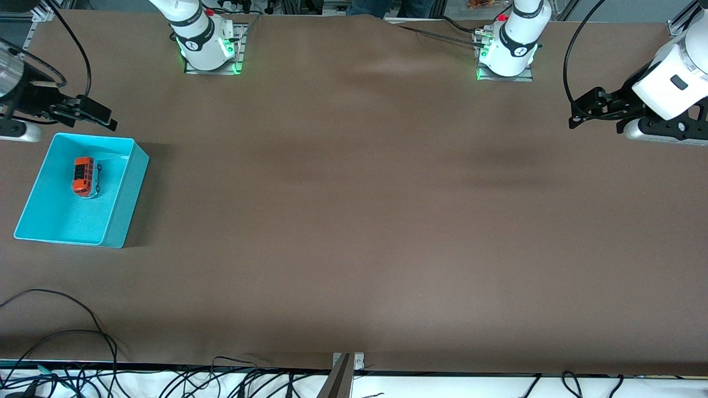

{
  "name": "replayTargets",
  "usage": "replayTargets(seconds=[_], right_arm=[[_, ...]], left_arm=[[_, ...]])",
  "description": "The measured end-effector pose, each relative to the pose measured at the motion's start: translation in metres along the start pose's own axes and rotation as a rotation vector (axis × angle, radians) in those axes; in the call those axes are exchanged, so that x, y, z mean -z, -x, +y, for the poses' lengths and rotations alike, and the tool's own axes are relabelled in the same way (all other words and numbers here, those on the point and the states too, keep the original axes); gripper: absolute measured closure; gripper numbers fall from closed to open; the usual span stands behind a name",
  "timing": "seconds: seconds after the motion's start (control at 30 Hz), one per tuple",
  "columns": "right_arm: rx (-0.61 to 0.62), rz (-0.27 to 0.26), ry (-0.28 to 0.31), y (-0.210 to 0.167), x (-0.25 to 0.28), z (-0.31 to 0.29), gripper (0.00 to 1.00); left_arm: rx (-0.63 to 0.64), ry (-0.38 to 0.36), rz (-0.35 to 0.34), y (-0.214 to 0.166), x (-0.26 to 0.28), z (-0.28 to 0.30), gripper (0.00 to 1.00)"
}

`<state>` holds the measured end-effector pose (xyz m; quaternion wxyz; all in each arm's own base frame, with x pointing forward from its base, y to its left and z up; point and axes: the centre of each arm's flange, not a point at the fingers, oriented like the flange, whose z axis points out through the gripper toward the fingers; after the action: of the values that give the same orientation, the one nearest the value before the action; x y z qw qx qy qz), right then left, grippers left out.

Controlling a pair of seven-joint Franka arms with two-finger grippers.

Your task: Wind up bus and store in blue box

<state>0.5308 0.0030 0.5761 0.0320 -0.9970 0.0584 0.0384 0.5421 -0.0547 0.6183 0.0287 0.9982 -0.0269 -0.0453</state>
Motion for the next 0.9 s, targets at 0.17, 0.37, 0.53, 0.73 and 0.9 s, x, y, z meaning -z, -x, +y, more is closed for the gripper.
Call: replayTargets(seconds=[0.17,0.37,0.53,0.73,0.9], right_arm=[[0.019,-0.003,0.054,-0.0026,-0.0055,-0.014,0.0],[0.02,0.004,0.073,-0.0032,-0.0029,-0.0122,0.0],[0.019,0.009,0.073,-0.0033,-0.0006,-0.0119,0.0],[0.019,0.011,0.073,-0.0033,0.0005,-0.012,0.0],[0.02,0.011,0.073,-0.0033,0.0006,-0.0121,0.0]], left_arm=[[0.003,0.0,0.0,0.0,0.0001,-0.0015,0.0],[0.008,0.001,0.0,-0.0001,0.0003,-0.0045,0.0],[0.008,0.001,0.0,0.0,0.0003,-0.0042,0.0],[0.008,0.001,-0.001,0.0,0.0003,-0.0042,0.0],[0.007,0.001,-0.001,0.0,0.0003,-0.004,0.0]])
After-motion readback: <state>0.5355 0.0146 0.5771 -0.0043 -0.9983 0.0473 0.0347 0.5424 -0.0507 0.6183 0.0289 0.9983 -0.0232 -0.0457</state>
